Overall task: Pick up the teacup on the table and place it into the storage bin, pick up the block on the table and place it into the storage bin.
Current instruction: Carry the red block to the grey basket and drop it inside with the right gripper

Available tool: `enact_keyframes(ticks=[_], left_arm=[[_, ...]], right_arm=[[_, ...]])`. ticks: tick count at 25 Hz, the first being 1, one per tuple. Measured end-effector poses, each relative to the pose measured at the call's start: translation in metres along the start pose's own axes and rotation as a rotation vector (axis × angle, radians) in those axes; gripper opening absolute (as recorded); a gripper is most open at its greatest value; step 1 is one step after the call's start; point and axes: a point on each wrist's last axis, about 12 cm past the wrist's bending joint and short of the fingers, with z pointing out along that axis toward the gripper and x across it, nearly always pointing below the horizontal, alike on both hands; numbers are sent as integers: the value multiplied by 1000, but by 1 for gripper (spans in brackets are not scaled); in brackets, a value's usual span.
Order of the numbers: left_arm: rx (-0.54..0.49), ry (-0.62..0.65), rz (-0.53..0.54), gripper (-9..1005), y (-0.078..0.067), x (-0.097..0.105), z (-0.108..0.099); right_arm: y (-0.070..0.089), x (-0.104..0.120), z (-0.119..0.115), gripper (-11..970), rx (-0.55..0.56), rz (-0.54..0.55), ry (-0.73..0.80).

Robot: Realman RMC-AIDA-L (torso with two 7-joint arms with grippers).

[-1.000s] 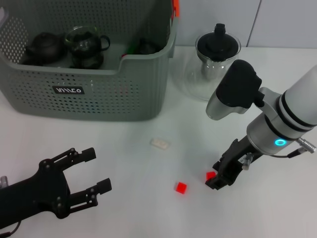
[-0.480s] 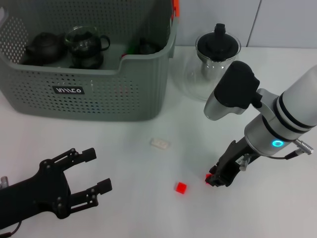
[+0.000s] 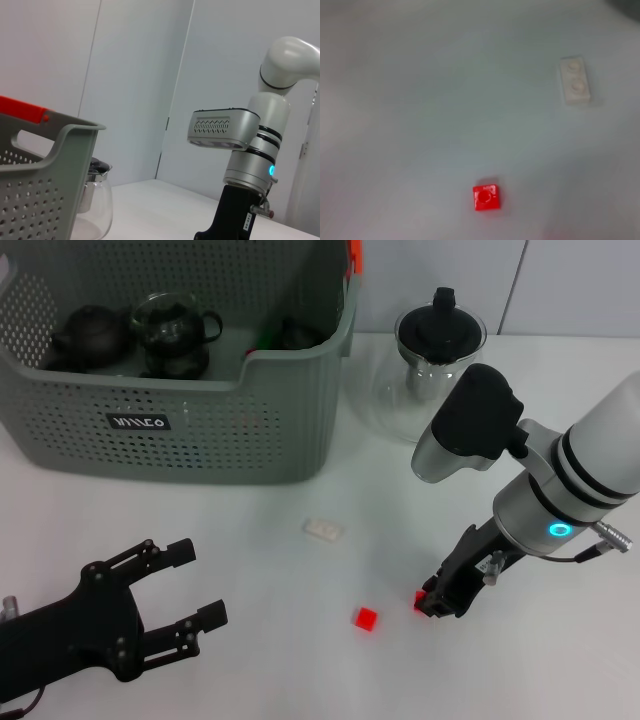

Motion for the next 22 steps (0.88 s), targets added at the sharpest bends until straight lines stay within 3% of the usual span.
enact_keyframes(ticks=[7, 12, 15, 16, 17, 22], left_arm=[[0, 0, 0, 824, 0, 0, 0], [-1, -1, 0, 825, 0, 0, 0], [-1, -3, 0, 825, 0, 0, 0], [-2, -5, 0, 825, 0, 0, -1], [-2, -5, 1, 825, 0, 0, -1], [-6, -5, 2, 824, 0, -1, -1]], right_arm=[[3, -1, -2, 158, -33, 9, -11], [-1, -1, -19, 126, -57, 36, -56], [-3, -1, -41, 116, -74, 40, -110], [-4, -1, -63, 112, -87, 30, -173], [-4, -1, -63, 112, -87, 30, -173], [7, -13, -118, 113, -131, -37, -383]])
